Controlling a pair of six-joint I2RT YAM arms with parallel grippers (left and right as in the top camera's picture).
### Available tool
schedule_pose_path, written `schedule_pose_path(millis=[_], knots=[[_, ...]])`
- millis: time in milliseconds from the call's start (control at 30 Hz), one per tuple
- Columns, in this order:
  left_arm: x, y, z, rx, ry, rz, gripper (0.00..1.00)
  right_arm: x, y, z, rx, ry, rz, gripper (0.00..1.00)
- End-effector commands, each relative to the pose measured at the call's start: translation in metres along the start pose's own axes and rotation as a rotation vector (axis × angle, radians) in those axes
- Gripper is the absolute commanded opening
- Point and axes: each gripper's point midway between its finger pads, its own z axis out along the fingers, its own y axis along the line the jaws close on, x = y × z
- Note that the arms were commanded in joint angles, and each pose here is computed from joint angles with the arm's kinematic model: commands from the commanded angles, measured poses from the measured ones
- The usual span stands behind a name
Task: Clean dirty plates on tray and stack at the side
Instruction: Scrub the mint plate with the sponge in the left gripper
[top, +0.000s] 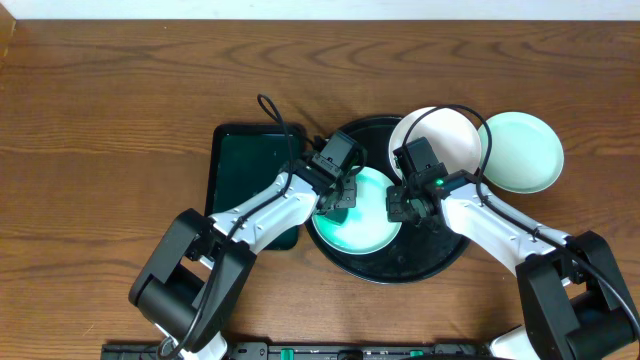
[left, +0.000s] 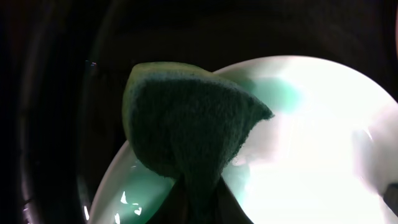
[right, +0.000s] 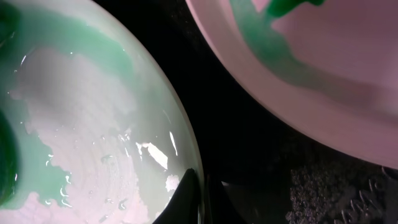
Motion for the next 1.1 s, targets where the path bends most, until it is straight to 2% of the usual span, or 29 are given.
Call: schedule_pose_path(millis=[0, 167, 300, 533, 633, 767, 900, 967, 1067], knots=[[0.043, -0.019, 0.011, 0.107, 0.192, -0.002, 0.07, 0.003, -0.004, 0.004, 0.029, 0.004, -0.027, 0.01], [0.018, -0.037, -0.023, 0.175, 0.096, 0.013, 0.07, 0.003, -0.004, 0.004, 0.029, 0.004, -0.027, 0.01], [-0.009, -0.041, -0.065, 0.200, -0.047, 0.016, 0.07, 0.003, -0.004, 0.004, 0.029, 0.004, -0.027, 0.02], [-0.043, -0.025, -0.120, 0.135, -0.271, 0.020, 0.07, 0.003, -0.004, 0.004, 0.029, 0.004, -0.027, 0.13], [-0.039, -0.019, -0.114, 0.105, -0.250, 0.018, 0.07, 0.003, -0.004, 0.004, 0.029, 0.004, -0.027, 0.14], [-0.031, -0.013, -0.093, 0.063, -0.192, 0.019, 0.07, 0.003, -0.004, 0.004, 0.029, 0.004, -0.027, 0.21], [-0.021, -0.007, -0.067, 0.023, -0.127, 0.019, 0.07, 0.003, -0.004, 0.004, 0.029, 0.004, -0.027, 0.43], [-0.017, -0.003, -0.056, 0.005, -0.098, 0.017, 0.07, 0.003, -0.004, 0.004, 0.030, 0.004, -0.027, 0.41], [-0.010, 0.001, -0.041, -0.021, -0.062, 0.017, 0.08, 0.003, -0.004, 0.004, 0.029, 0.004, -0.027, 0.26]])
